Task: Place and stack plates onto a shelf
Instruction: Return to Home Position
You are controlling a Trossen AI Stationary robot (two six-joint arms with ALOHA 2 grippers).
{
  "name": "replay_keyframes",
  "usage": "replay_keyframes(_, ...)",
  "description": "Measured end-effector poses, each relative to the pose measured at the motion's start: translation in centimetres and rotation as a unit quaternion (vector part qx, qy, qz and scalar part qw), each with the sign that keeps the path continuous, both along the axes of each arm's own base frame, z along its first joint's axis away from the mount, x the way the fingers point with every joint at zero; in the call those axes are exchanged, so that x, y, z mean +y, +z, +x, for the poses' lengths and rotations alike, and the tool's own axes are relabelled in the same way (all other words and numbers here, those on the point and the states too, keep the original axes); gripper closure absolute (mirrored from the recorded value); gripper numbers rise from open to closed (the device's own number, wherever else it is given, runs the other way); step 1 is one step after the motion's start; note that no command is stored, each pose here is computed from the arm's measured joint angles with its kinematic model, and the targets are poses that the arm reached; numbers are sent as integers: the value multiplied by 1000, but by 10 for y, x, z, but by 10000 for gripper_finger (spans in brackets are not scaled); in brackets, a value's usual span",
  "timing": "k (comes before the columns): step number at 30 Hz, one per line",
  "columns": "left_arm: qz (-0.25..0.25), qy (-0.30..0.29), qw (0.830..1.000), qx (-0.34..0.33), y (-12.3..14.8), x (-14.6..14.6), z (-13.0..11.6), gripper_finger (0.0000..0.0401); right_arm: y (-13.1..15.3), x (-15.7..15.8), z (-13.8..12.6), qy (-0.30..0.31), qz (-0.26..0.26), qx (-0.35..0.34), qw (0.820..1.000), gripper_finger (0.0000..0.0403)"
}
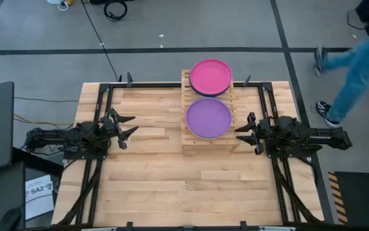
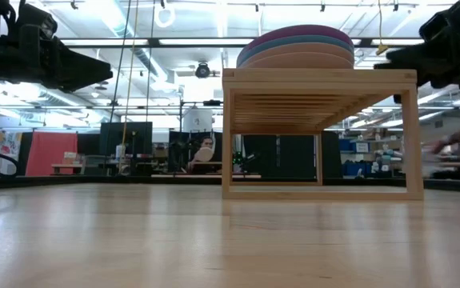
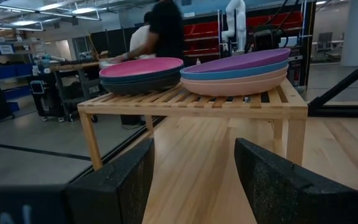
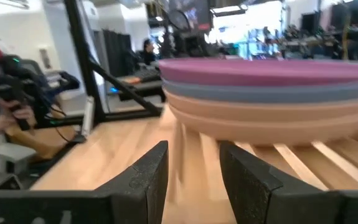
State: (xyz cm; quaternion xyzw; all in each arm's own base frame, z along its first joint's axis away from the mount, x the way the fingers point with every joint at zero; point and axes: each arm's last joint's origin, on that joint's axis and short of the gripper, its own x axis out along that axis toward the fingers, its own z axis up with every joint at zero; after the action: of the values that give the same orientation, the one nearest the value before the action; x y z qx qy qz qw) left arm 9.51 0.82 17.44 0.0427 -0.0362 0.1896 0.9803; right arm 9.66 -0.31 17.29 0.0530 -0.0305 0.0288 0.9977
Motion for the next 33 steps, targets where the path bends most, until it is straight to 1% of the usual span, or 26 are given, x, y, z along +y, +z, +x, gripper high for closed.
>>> replay_keyframes(3,0,0,1000,1,0,0,0,173,-4,-1,0,-17,0,21,1000,254)
replay_keyframes(7,1,0,1000,5,-1,0,0,173,-5,-3,1,-45,-2,27,999,254)
replay_keyframes(10,16,1,1000,14,-1,0,0,173,-5,-4,1,-59,-1,27,998,254)
replay_keyframes(14,39,3,999,22,-1,0,0,173,-5,-4,1,-60,-1,27,998,254)
replay_keyframes(20,38,5,999,7,1,0,0,173,-5,-4,1,-60,-1,27,998,254)
replay_keyframes(33,39,5,999,3,2,0,0,173,-5,-4,1,-59,-1,27,998,254)
